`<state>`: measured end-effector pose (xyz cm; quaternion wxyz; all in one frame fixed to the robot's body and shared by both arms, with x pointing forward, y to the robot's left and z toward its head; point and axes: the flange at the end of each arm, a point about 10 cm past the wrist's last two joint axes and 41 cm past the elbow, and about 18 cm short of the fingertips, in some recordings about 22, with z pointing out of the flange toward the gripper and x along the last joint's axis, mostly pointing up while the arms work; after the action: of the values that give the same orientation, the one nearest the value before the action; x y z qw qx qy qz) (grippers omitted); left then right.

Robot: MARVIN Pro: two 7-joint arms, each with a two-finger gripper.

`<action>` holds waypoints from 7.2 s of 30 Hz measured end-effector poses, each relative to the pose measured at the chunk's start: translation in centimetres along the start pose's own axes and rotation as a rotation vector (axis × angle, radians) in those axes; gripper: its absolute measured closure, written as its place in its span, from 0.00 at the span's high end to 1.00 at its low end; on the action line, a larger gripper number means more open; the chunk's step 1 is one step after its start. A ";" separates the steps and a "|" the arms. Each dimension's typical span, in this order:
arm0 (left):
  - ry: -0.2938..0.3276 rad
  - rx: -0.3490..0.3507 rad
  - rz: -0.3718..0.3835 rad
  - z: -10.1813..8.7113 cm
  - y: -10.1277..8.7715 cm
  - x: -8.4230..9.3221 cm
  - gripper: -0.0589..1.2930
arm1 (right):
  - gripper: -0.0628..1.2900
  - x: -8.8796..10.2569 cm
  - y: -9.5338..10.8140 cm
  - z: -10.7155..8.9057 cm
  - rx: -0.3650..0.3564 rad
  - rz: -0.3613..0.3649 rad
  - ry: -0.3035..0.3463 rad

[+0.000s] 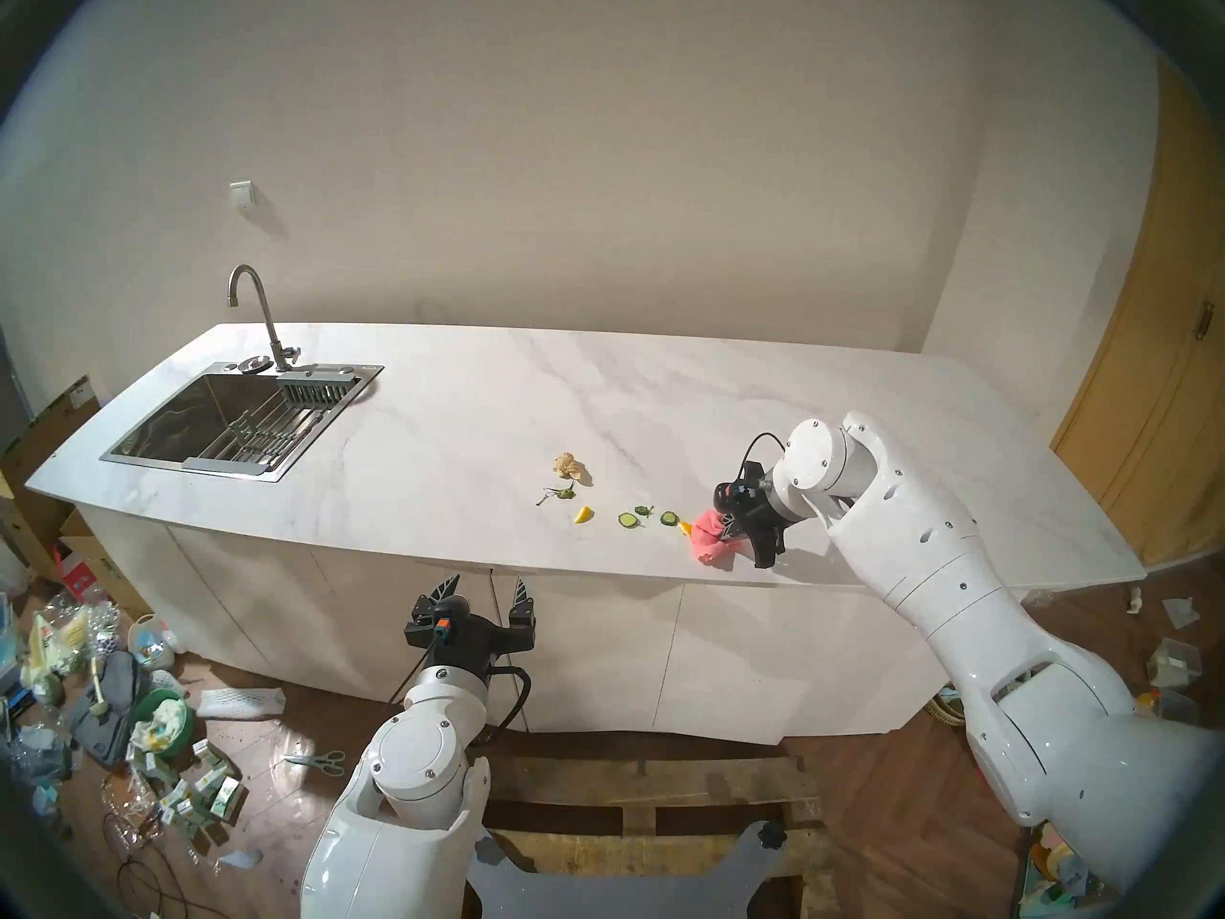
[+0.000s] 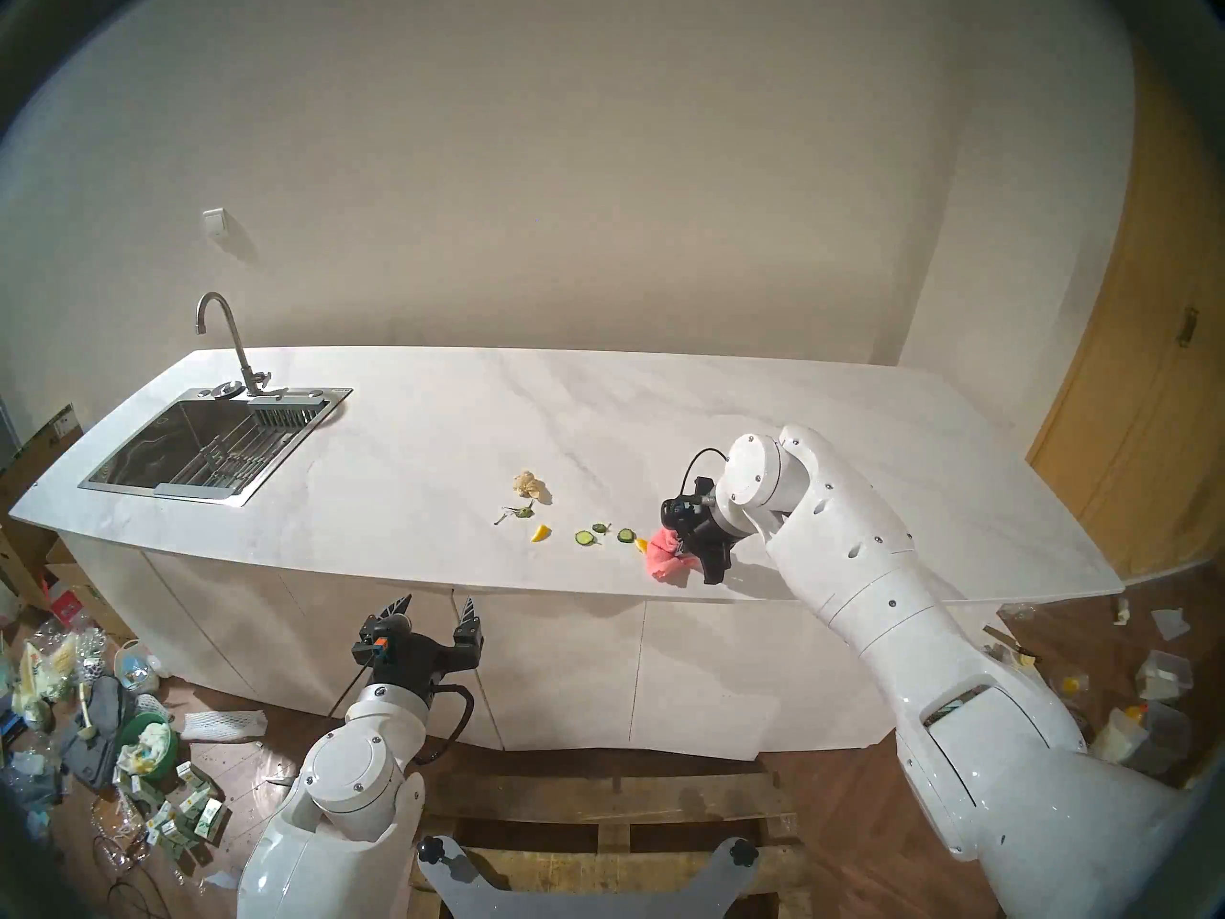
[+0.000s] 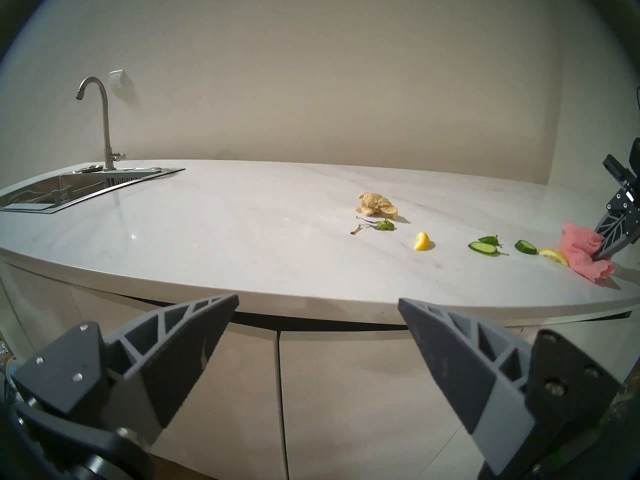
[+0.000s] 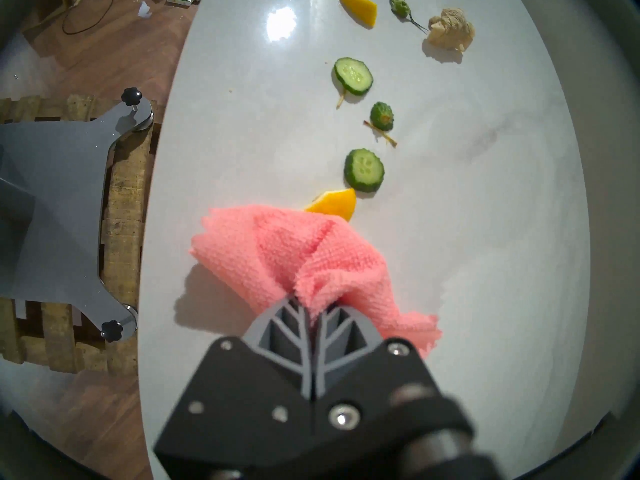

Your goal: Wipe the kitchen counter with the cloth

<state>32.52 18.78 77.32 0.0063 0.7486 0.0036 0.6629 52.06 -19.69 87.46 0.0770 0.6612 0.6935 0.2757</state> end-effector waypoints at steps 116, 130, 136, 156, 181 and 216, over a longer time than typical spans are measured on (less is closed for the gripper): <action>-0.002 -0.001 0.000 0.0 0.0 -0.1 0.97 | 0.03 8.8 -0.9 -1.3 -0.262 0.222 0.088; -0.001 -0.001 0.000 0.0 0.0 -0.1 0.97 | 0.03 8.3 -0.8 2.8 -0.416 0.296 -0.056; -0.002 -0.001 0.000 0.0 0.0 -0.1 0.97 | 0.03 8.9 -0.4 3.8 -0.473 0.335 -0.065; -0.002 -0.001 0.000 0.0 0.0 -0.1 0.97 | 0.03 10.5 0.9 7.4 -0.634 0.398 -0.093; -0.003 -0.001 0.000 0.0 0.0 -0.1 0.97 | 0.03 15.4 1.6 11.9 -0.637 0.430 -0.056; -0.002 -0.001 0.000 0.0 0.0 -0.1 0.97 | 0.03 2.9 6.2 7.2 -0.823 0.530 -0.111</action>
<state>32.52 18.76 77.24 0.0065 0.7493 0.0031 0.6622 60.58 -15.09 85.17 0.2958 0.7433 0.3297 0.5013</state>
